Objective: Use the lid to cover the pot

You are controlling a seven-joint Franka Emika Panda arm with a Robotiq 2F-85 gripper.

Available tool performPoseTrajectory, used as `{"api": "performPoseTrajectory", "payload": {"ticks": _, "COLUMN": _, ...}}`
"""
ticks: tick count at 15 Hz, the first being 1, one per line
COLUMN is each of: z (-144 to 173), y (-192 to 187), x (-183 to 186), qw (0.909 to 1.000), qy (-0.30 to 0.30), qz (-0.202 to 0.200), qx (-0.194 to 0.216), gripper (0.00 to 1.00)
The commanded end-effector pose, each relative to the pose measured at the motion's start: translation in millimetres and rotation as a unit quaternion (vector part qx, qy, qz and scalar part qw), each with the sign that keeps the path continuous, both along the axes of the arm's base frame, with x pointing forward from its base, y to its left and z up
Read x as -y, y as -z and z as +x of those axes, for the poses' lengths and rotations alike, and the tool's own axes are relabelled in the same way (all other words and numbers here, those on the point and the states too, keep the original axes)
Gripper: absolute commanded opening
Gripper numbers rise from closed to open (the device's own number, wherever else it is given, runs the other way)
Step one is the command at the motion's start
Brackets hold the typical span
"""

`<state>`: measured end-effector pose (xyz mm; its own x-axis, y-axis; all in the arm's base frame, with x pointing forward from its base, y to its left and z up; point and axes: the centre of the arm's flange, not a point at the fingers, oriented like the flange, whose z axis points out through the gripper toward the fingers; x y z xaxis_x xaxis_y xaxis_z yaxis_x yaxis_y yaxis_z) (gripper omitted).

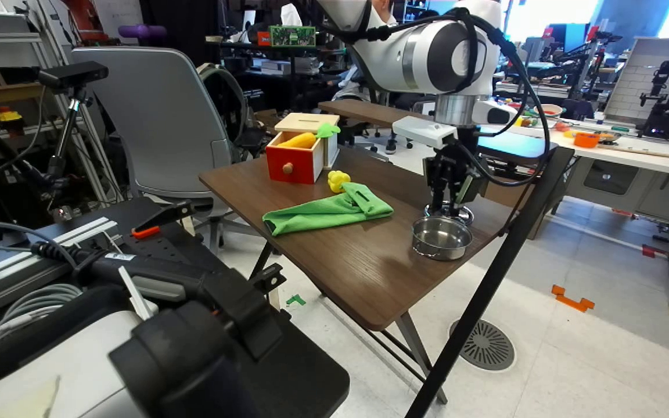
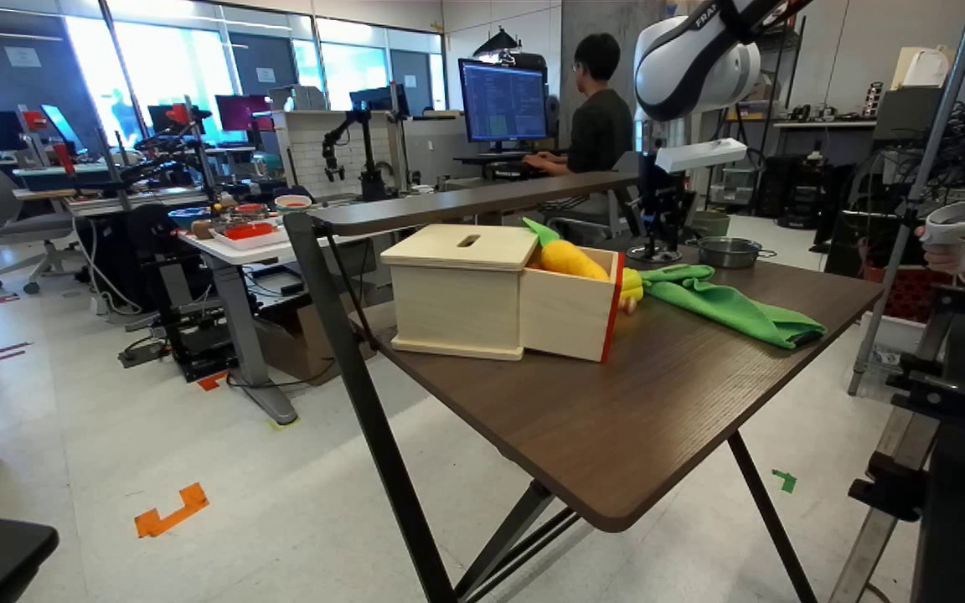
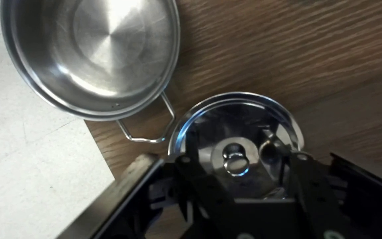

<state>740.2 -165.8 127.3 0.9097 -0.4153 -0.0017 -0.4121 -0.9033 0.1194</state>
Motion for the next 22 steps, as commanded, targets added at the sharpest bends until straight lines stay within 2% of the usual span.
{"api": "performPoseTrajectory", "payload": {"ticks": 1, "z": 11.0, "y": 1.0, "x": 10.8, "qw": 1.0000, "qy": 0.003, "qz": -0.001, "qx": -0.005, "gripper": 0.82}}
{"api": "performPoseTrajectory", "payload": {"ticks": 2, "z": 10.9, "y": 1.0, "x": 12.9, "qw": 1.0000, "qy": 0.003, "qz": -0.001, "qx": -0.006, "gripper": 0.88}}
{"api": "performPoseTrajectory", "payload": {"ticks": 3, "z": 10.6, "y": 1.7, "x": 15.1, "qw": 1.0000, "qy": 0.004, "qz": -0.003, "qx": -0.006, "gripper": 0.73}}
{"api": "performPoseTrajectory", "payload": {"ticks": 4, "z": 10.4, "y": 2.4, "x": 17.1, "qw": 1.0000, "qy": 0.004, "qz": -0.003, "qx": -0.006, "gripper": 0.51}}
{"api": "performPoseTrajectory", "payload": {"ticks": 5, "z": 9.9, "y": 2.0, "x": 22.0, "qw": 1.0000, "qy": 0.006, "qz": -0.004, "qx": -0.006, "gripper": 0.50}}
{"api": "performPoseTrajectory", "payload": {"ticks": 9, "z": 6.7, "y": 0.6, "x": 34.4, "qw": 0.9999, "qy": 0.011, "qz": -0.007, "qx": -0.007, "gripper": 0.18}}
{"api": "performPoseTrajectory", "payload": {"ticks": 12, "z": 2.9, "y": -0.2, "x": 41.4, "qw": 0.9998, "qy": 0.014, "qz": -0.008, "qx": -0.009, "gripper": 0.00}}
{"api": "performPoseTrajectory", "payload": {"ticks": 14, "z": -0.1, "y": -2.2, "x": 44.5, "qw": 0.9998, "qy": 0.015, "qz": -0.009, "qx": -0.009, "gripper": 0.05}}
{"api": "performPoseTrajectory", "payload": {"ticks": 22, "z": 0.0, "y": -35.4, "x": 34.4, "qw": 0.9994, "qy": 0.009, "qz": -0.027, "qx": 0.018, "gripper": 0.05}}
